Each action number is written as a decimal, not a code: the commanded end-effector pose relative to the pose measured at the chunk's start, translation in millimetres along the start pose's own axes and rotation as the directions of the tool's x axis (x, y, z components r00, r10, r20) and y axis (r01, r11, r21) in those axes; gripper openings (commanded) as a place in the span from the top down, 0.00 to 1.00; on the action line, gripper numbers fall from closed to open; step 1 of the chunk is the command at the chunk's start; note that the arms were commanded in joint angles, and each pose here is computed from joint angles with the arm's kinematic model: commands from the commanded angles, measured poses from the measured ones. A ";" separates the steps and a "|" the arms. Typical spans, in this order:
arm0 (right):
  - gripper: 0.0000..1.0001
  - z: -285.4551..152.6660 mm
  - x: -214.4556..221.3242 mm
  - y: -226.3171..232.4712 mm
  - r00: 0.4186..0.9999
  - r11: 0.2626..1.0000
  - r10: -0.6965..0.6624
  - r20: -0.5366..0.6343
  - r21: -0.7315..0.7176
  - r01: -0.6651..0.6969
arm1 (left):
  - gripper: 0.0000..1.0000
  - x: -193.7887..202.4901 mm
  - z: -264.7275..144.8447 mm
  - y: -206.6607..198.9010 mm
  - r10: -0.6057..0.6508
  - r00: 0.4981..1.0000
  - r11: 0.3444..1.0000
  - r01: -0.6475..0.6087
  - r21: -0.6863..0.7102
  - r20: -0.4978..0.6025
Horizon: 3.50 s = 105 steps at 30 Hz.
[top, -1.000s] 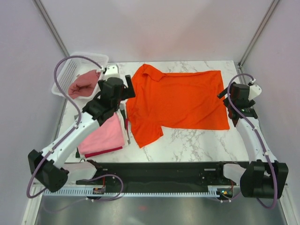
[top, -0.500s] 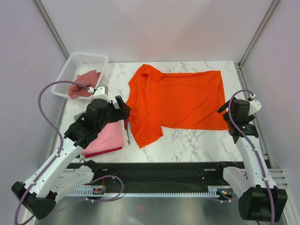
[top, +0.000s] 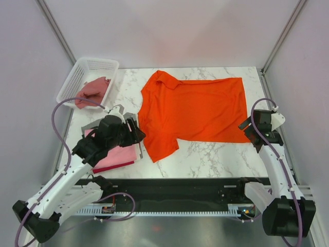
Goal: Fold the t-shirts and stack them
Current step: Flatten the tshirt out
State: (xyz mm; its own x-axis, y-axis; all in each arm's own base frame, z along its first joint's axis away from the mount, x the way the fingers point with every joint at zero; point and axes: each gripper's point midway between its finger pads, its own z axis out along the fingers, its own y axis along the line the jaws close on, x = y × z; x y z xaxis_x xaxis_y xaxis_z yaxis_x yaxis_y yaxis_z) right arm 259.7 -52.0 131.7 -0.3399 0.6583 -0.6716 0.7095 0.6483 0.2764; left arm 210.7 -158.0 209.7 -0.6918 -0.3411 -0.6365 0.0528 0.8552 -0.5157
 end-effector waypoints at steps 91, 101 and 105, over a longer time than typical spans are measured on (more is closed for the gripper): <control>1.00 103.6 43.3 -37.4 0.986 0.975 0.133 -0.097 0.192 -0.113 | 0.05 94.8 50.3 -13.9 0.066 0.940 0.997 -0.052 0.052 -0.334; 1.00 105.1 44.1 -29.8 0.985 0.980 0.138 -0.107 0.156 -0.120 | 0.09 130.7 52.8 -10.4 0.054 0.916 0.998 -0.062 -0.006 -0.397; 1.00 105.5 46.0 -28.1 0.984 0.982 0.137 -0.114 0.144 -0.120 | 0.10 138.4 58.1 -9.9 0.093 0.898 0.994 -0.109 -0.012 -0.429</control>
State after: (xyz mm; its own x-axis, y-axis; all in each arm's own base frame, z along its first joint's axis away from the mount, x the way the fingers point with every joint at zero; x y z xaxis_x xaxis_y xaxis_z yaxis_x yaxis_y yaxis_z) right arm 285.2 -82.3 17.6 -0.3132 0.7818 -0.5391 0.8412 0.4919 0.2246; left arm 152.6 -233.3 94.7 -0.9269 -0.0481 -0.3721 0.1355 0.8818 -0.4517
